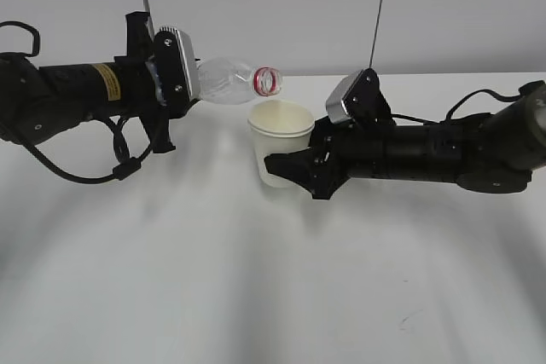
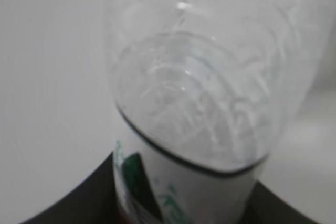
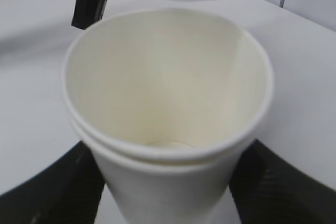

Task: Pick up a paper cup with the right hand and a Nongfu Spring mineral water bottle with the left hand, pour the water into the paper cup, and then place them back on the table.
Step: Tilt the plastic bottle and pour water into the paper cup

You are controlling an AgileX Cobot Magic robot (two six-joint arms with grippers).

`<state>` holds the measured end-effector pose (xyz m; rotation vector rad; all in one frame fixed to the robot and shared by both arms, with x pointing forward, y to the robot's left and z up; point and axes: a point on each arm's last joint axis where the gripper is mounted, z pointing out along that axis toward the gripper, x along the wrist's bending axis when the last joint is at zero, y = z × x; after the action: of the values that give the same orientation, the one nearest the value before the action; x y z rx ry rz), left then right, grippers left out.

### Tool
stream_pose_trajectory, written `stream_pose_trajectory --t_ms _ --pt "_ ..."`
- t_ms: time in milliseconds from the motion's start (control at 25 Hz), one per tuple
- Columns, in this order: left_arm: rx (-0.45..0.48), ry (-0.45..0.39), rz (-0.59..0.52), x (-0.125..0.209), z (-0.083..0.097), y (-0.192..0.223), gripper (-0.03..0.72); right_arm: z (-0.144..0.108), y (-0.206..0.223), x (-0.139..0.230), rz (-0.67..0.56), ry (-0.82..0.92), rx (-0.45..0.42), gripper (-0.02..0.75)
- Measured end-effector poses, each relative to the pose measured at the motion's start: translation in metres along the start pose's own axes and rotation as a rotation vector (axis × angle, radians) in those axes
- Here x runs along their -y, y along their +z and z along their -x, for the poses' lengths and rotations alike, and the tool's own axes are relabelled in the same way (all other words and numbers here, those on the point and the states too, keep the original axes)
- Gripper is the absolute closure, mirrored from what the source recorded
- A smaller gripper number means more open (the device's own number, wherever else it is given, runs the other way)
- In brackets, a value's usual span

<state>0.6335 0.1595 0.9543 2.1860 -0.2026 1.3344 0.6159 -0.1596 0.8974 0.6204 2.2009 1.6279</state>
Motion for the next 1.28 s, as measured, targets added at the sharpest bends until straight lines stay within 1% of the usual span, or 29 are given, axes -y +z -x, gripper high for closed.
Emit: stream_pose_trajectory --t_ms 240,600,840,1280 --pt "-0.012 0.059 -0.014 0.0013 -0.0011 0.0000 0.385 -0.0017 -0.0002 0.0055 -0.060 -0.015 -0.020 0.228" --pt "-0.034 0.125 -0.038 0.0033 -0.0032 -0.0002 0.386 -0.0041 -0.0005 0.0075 -0.081 -0.015 -0.046 0.228" --pt "-0.040 0.201 -0.049 0.0042 -0.0040 -0.0003 0.386 -0.0045 -0.0006 0.0078 -0.084 -0.009 -0.051 0.228" --pt "-0.045 0.265 -0.058 0.0048 -0.0046 -0.0003 0.386 -0.0073 -0.0010 0.0097 -0.107 0.018 -0.080 0.228"
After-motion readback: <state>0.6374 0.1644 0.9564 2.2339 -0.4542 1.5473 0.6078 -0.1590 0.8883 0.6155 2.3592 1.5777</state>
